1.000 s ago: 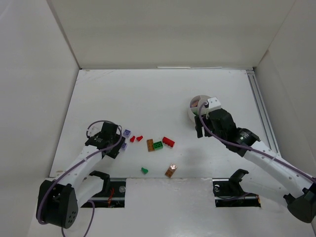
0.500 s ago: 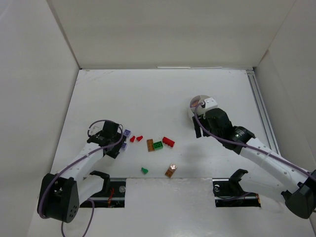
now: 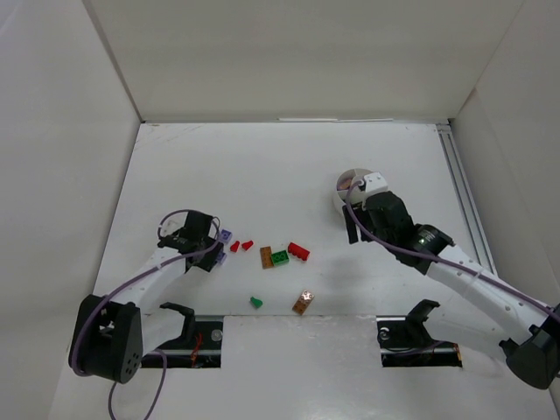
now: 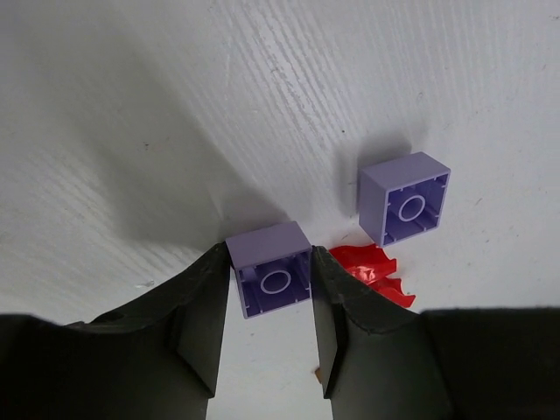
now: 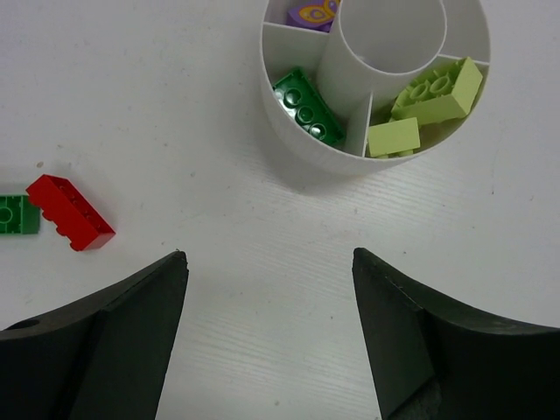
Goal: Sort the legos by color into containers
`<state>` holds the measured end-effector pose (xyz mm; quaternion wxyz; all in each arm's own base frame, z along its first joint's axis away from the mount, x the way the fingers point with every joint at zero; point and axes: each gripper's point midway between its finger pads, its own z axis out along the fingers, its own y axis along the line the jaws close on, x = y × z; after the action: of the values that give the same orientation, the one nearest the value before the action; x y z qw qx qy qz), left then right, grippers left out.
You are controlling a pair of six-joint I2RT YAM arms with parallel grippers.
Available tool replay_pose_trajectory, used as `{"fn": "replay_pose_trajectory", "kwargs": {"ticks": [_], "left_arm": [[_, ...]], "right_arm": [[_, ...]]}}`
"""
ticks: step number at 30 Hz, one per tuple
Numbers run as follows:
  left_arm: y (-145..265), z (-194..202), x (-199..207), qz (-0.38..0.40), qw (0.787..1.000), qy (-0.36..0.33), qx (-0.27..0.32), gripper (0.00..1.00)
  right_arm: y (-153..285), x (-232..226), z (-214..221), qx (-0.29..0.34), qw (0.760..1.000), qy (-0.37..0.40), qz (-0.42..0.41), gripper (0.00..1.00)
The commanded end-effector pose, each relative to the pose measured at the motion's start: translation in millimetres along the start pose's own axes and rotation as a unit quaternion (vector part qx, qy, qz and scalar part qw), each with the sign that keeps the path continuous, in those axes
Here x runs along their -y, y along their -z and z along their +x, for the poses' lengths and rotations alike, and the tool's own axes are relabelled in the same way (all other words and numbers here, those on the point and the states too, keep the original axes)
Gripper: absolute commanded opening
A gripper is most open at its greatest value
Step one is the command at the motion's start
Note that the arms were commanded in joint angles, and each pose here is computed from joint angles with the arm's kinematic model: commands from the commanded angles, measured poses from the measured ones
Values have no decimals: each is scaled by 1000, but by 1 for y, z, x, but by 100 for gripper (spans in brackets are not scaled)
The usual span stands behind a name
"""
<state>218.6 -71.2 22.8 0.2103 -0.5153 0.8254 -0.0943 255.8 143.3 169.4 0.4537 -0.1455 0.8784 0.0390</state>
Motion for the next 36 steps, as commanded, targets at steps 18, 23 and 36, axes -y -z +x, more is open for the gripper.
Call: {"fn": "replay_pose_trajectory", "kwargs": {"ticks": [18, 23, 36], "left_arm": [[155, 121, 275, 454, 764, -458, 18, 17], [154, 175, 331, 507, 661, -552, -5, 14], [108, 225, 390, 505, 633, -584, -63, 14]], "right_arm": [[90, 92, -54, 158, 960, -169, 160, 95], [97, 89, -56, 171, 961, -166, 138, 99], [104, 98, -55, 179, 957, -168, 156, 100]]}}
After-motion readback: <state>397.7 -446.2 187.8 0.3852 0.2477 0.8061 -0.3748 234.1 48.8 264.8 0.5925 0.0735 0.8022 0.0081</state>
